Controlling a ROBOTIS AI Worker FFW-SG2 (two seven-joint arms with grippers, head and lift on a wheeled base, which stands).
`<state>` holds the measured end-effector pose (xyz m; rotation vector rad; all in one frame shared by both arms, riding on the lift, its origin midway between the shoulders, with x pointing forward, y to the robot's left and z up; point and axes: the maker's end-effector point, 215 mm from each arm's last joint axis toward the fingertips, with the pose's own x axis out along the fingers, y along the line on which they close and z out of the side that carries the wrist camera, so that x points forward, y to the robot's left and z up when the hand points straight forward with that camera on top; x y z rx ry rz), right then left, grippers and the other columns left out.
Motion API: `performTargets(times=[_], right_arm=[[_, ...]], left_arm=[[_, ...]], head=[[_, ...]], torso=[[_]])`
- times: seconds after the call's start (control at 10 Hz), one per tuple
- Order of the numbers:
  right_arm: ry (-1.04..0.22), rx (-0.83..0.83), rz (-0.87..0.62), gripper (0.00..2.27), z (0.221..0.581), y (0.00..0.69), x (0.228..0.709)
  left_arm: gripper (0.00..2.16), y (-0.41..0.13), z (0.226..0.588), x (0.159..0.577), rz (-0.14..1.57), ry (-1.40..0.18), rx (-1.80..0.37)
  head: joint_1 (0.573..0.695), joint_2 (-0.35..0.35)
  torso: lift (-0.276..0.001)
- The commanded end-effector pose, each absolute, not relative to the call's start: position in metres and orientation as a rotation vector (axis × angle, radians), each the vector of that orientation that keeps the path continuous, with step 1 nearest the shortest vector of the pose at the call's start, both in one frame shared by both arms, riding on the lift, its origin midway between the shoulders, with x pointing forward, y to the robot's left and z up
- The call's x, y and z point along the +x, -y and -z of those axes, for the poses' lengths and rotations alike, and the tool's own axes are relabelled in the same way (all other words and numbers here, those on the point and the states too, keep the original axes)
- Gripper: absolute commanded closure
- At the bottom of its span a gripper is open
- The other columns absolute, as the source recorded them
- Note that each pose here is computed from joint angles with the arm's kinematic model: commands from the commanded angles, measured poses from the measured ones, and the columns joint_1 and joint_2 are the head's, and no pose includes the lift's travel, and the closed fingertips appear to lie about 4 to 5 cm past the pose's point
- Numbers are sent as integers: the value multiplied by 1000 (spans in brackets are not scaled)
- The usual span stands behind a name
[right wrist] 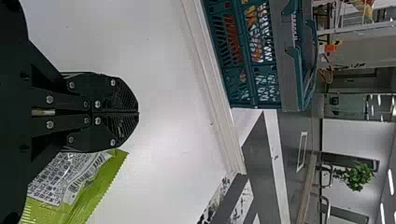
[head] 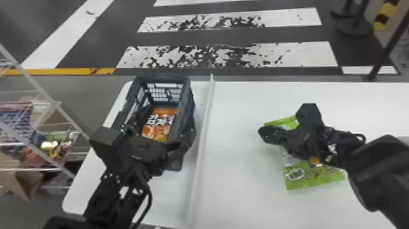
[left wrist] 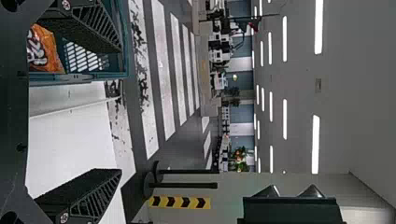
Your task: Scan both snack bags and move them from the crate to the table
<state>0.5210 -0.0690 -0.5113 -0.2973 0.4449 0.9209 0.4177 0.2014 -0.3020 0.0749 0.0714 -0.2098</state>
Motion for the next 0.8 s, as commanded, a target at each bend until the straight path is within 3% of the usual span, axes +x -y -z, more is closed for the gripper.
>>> performTargets(times=[0.0,0.7], right_arm=[[-454,-312,-909,2192,516,76,522],[-434,-341,-899,2192,509,108,522]], left_arm=[[83,-202,303,418,209,-74,74],[83,-201,305,420,211,-74,69]], head=[[695,158],[695,109]], torso=[[-88],[-88]])
